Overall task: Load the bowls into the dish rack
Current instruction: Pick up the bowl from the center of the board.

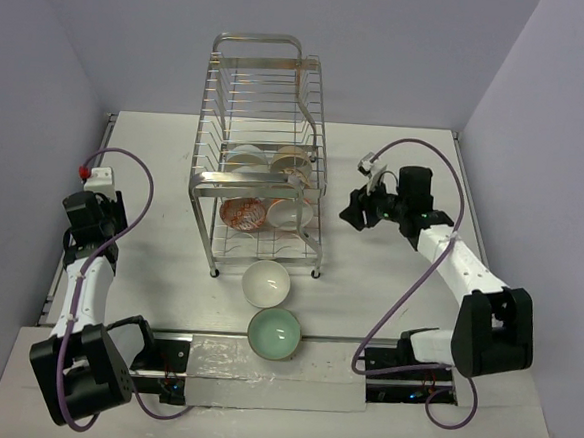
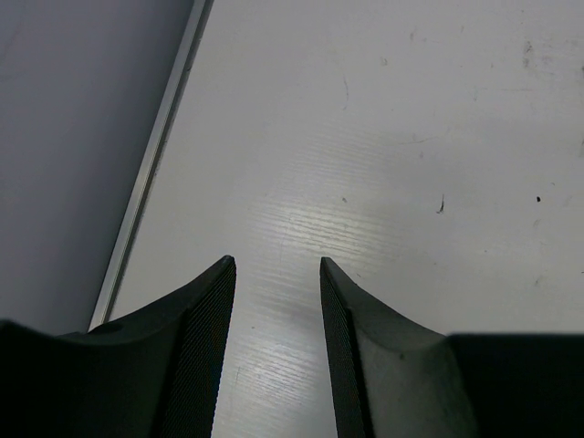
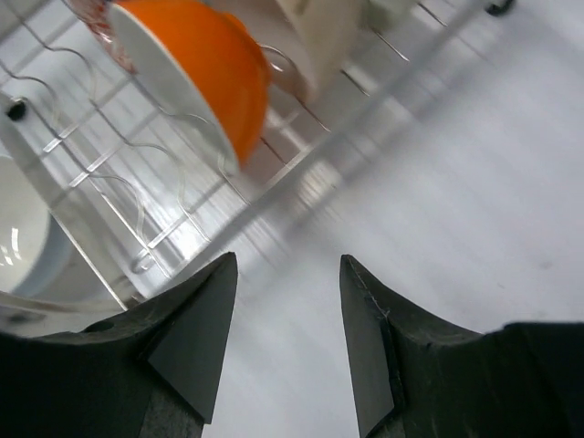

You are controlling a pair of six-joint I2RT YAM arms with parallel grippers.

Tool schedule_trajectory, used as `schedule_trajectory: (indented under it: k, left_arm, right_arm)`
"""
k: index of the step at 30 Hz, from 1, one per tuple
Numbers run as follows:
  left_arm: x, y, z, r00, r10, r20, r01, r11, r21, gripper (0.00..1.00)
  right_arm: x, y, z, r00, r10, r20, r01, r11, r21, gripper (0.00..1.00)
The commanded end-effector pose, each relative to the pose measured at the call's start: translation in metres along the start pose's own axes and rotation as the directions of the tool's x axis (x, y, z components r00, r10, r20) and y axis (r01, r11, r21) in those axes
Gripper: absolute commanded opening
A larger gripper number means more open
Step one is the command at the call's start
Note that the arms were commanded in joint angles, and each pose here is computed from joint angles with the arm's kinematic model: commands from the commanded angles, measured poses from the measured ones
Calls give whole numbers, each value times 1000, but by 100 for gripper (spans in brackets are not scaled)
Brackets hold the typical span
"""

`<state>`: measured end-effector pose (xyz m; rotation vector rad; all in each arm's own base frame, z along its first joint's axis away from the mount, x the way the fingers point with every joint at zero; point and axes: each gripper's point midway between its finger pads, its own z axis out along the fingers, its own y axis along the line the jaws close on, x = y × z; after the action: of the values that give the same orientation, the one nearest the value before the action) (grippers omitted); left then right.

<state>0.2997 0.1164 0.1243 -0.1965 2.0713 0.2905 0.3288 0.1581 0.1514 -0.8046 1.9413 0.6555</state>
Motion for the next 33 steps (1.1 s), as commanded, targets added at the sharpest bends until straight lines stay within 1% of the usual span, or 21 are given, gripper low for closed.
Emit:
schedule_trajectory:
  k: [1,2,3,4,5,6,7,9,10,11,12,13,15,16,19,24,28,33]
  left_arm:
    - [-19,-3,-8,998,-5,64,3,1000,28,47]
    - [-21,-4,-9,997,-6,72,4,1000,31,47]
    - [-22,-5,-10,997,-8,75,5,999,40,47]
    - [-24,-6,-10,997,-12,80,9,999,44,47]
    - [-25,-6,-11,997,-12,82,8,999,47,47]
    - [-25,-8,-11,996,-14,83,9,998,56,47]
    - [-26,-9,-11,996,-15,85,10,998,61,47]
    - [-25,-12,-11,997,-19,79,13,997,76,47]
    - [-25,-12,-10,997,-19,80,13,997,79,47]
    - [-25,-12,-10,997,-21,78,14,997,80,47]
    - [-26,-13,-11,996,-22,81,15,996,83,47]
    - [-26,-14,-11,996,-27,81,19,996,87,47]
    - [-28,-16,-11,996,-28,84,20,994,103,47]
    - [-27,-18,-10,996,-30,80,21,994,112,47]
    - [-27,-20,-11,997,-32,75,23,992,123,47]
    - [-28,-19,-12,997,-33,75,24,993,117,47]
    - [-26,-17,-12,997,-32,73,24,994,105,47]
    - [-23,-15,-10,998,-29,61,23,995,97,47]
  right_arm:
    - [2,-23,-19,996,-27,-87,31,999,44,56]
    - [9,-20,-27,990,-3,-139,8,999,35,56]
    - [12,-22,-33,986,3,-164,4,999,40,56]
    - [18,-16,-44,975,-17,-221,22,1000,22,54]
    - [21,-13,-50,970,-27,-243,33,999,19,54]
    - [18,-9,-59,967,-73,-245,79,997,14,54]
    - [27,3,-69,954,-66,-291,64,998,-14,54]
    - [25,17,-87,947,-86,-309,81,996,-30,54]
    - [21,17,-89,948,-114,-297,112,993,-27,54]
    - [25,27,-98,939,-111,-326,99,994,-53,54]
    - [22,31,-104,939,-125,-321,114,992,-54,54]
    - [25,38,-111,933,-116,-341,100,993,-66,54]
    - [20,46,-121,933,-138,-332,122,990,-70,55]
    - [24,54,-126,928,-133,-347,108,990,-90,55]
    - [13,73,-139,926,-195,-324,150,976,-158,57]
    - [11,100,-139,905,-274,-325,188,944,-272,57]
    - [22,125,-126,866,-344,-364,205,906,-370,57]
    - [26,165,-121,831,-395,-392,175,854,-489,57]
